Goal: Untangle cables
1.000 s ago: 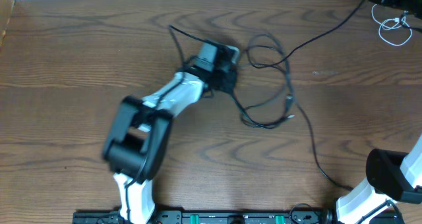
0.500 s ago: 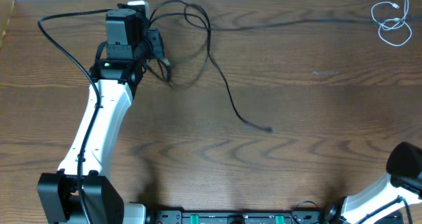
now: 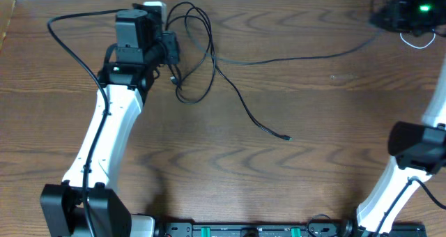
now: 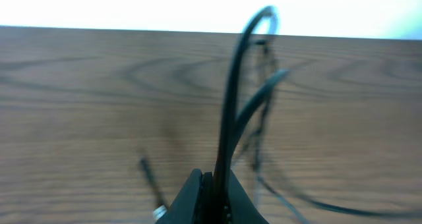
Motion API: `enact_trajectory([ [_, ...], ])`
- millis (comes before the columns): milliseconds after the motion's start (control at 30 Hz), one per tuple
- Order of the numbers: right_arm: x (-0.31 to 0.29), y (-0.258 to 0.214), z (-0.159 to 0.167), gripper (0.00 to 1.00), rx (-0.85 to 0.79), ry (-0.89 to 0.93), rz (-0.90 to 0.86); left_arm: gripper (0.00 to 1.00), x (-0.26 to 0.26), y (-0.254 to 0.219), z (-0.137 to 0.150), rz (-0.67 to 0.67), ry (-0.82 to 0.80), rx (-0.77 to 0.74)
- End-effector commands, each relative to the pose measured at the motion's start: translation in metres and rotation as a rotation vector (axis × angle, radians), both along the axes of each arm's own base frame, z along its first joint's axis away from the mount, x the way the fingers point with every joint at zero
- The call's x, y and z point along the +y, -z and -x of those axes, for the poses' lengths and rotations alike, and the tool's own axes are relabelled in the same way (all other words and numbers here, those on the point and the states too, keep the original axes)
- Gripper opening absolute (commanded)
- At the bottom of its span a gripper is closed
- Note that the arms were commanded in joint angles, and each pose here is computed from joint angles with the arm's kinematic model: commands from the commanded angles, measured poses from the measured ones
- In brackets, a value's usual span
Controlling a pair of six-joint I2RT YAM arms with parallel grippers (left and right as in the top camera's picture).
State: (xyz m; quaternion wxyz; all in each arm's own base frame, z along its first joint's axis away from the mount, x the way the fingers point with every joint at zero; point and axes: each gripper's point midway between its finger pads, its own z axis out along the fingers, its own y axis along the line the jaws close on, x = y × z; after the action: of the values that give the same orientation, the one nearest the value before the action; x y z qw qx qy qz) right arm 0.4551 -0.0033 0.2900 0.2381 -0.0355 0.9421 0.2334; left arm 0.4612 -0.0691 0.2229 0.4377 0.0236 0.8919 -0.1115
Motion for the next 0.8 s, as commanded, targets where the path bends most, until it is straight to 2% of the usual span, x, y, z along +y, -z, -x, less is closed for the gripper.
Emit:
enact_trajectory([
  [0,0.033,0.018,-0.006,0.18,0.012,-0.112,0.077,0.07,-0.03,-0.053,0.022,0.065,0.103,-0.106],
  [167,0.057,0.032,-0.009,0.65,0.04,-0.16,0.09,0.07,-0.042,-0.097,0.052,0.129,0.145,-0.178],
  [233,0.064,0.029,-0.01,0.79,0.025,-0.176,0.076,0.07,-0.046,-0.107,0.06,0.158,0.17,-0.192],
  [367,0.094,0.018,-0.006,0.81,-0.013,-0.269,-0.019,0.07,-0.052,-0.119,0.066,0.207,0.193,-0.211],
  [600,0.149,0.019,-0.002,0.79,-0.048,-0.391,-0.032,0.07,-0.054,-0.138,0.06,0.319,0.152,-0.248],
  [767,0.208,0.028,-0.002,0.79,-0.103,-0.523,-0.106,0.07,-0.057,-0.138,0.062,0.423,0.122,-0.201],
])
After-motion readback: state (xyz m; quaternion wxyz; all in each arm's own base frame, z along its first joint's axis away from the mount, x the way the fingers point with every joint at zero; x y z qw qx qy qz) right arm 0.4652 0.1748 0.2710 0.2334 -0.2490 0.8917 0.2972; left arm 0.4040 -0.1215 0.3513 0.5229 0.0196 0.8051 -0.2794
